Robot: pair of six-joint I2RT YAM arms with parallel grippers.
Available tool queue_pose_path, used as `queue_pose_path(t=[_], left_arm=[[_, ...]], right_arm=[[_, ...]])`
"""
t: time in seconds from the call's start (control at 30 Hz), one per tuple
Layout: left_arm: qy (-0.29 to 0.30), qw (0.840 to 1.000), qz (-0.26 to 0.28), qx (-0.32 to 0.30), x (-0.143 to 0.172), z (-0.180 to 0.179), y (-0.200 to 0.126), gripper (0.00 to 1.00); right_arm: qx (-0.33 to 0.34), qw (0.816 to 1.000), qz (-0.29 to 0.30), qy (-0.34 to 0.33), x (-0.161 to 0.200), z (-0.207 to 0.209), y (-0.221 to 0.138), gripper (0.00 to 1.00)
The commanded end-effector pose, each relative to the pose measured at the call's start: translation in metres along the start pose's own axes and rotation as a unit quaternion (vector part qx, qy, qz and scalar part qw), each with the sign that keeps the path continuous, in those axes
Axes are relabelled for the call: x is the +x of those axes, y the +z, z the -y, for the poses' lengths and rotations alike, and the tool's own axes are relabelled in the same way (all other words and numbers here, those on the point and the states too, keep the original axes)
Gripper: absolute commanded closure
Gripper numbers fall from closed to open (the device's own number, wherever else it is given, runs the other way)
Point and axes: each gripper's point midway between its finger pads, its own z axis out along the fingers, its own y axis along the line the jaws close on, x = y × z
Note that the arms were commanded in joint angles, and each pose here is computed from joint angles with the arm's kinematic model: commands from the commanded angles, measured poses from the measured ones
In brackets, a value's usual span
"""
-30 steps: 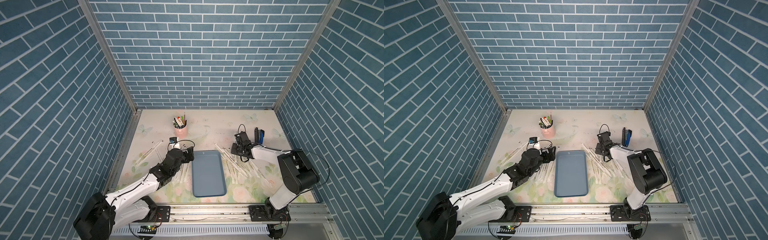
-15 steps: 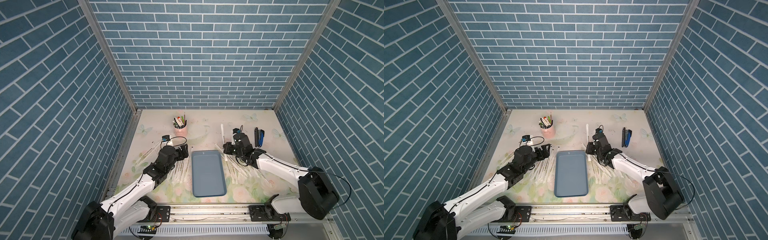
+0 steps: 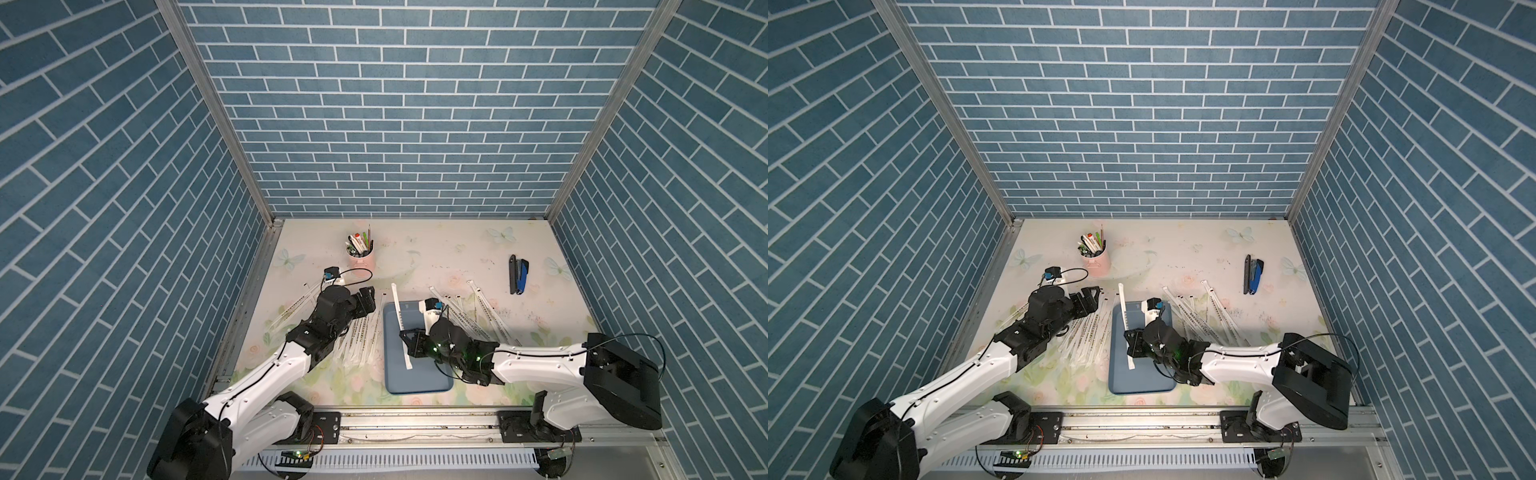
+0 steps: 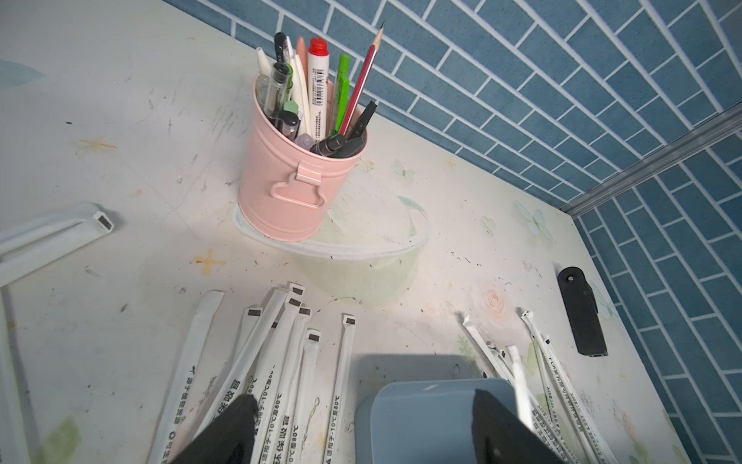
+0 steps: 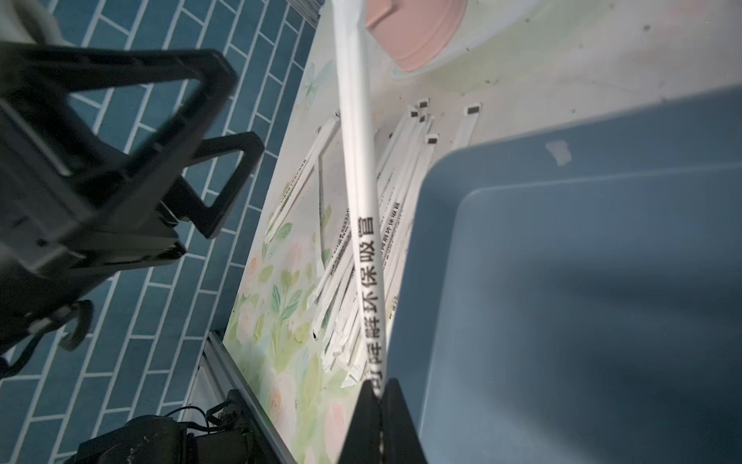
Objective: Put the straws into the storage box
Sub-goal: Pick up the straw from the center of the board, then place the straw in the storage box.
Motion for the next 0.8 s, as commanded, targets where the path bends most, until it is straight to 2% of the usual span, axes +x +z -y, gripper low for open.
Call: queue_pose_path(t=[0.0,0.33,0.5,0.77], left_arm=[[-0.008,1.000,0.002,0.022,-0.007,0.011,0.000,0.13],[-0.020,0.999,-0.013,0.043,0.003,0.014,-0.003,0.14],[-0.022,0.999,-0.020,0.039,0.013,0.006,-0.006,0.14],[-0.021,0.999,-0.016,0.038,0.012,0.005,-0.010,0.14]], right_arm=[[-0.007,0.997,0.004,0.071,0.011,-0.002,0.003,1.00],[0.032,0.991,-0.057,0.119,0.052,0.012,0.028,1.00],[0.062,0.988,-0.066,0.122,0.058,0.018,0.041,1.00],[0.113,0.982,-0.092,0.124,0.071,0.029,0.050,1.00]])
